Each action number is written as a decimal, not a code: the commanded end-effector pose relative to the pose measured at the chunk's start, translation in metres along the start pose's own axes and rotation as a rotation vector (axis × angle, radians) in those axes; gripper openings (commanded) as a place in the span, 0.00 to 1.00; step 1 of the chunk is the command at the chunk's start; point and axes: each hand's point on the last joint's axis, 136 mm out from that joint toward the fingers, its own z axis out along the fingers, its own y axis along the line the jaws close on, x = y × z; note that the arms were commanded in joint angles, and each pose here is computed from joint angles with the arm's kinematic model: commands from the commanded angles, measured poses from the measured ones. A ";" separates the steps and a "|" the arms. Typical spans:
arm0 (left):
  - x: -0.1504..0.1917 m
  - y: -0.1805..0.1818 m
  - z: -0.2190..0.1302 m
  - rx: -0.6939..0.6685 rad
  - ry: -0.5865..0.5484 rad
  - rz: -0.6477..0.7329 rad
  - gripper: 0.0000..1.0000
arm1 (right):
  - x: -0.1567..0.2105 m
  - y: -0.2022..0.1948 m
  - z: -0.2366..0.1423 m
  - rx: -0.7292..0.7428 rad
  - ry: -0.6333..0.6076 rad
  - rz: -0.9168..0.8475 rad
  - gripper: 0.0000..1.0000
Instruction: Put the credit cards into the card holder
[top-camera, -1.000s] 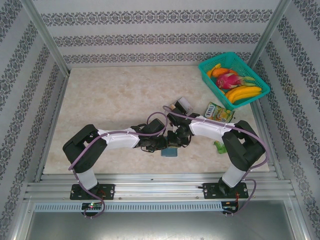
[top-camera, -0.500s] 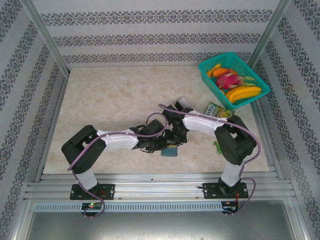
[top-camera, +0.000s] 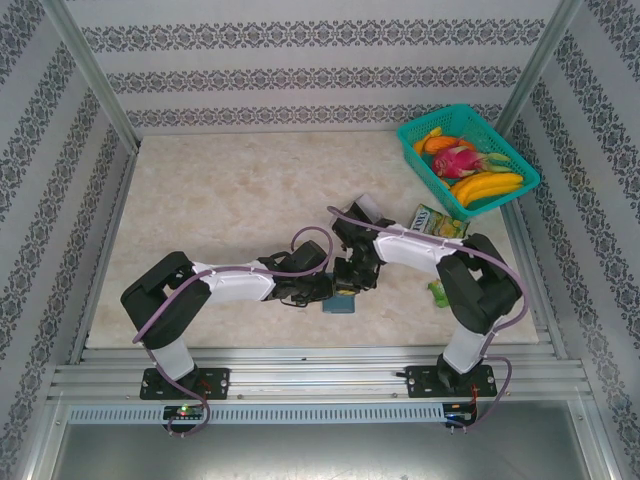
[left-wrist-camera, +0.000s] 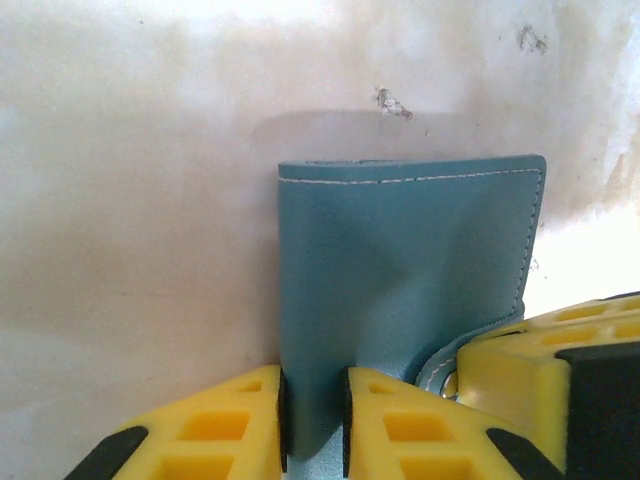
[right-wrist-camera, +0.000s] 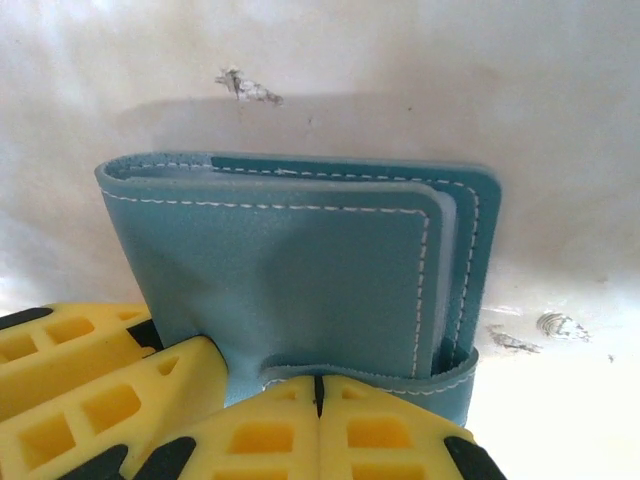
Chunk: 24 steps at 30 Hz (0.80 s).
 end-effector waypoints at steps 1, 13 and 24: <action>0.026 0.016 0.011 -0.053 0.065 0.012 0.22 | -0.028 -0.056 0.035 0.144 -0.140 0.118 0.02; 0.027 0.017 0.014 -0.051 0.068 0.004 0.21 | -0.026 -0.062 0.027 0.288 -0.249 0.135 0.05; 0.028 0.019 0.014 -0.047 0.064 0.001 0.21 | -0.020 -0.073 0.058 0.358 -0.112 0.099 0.03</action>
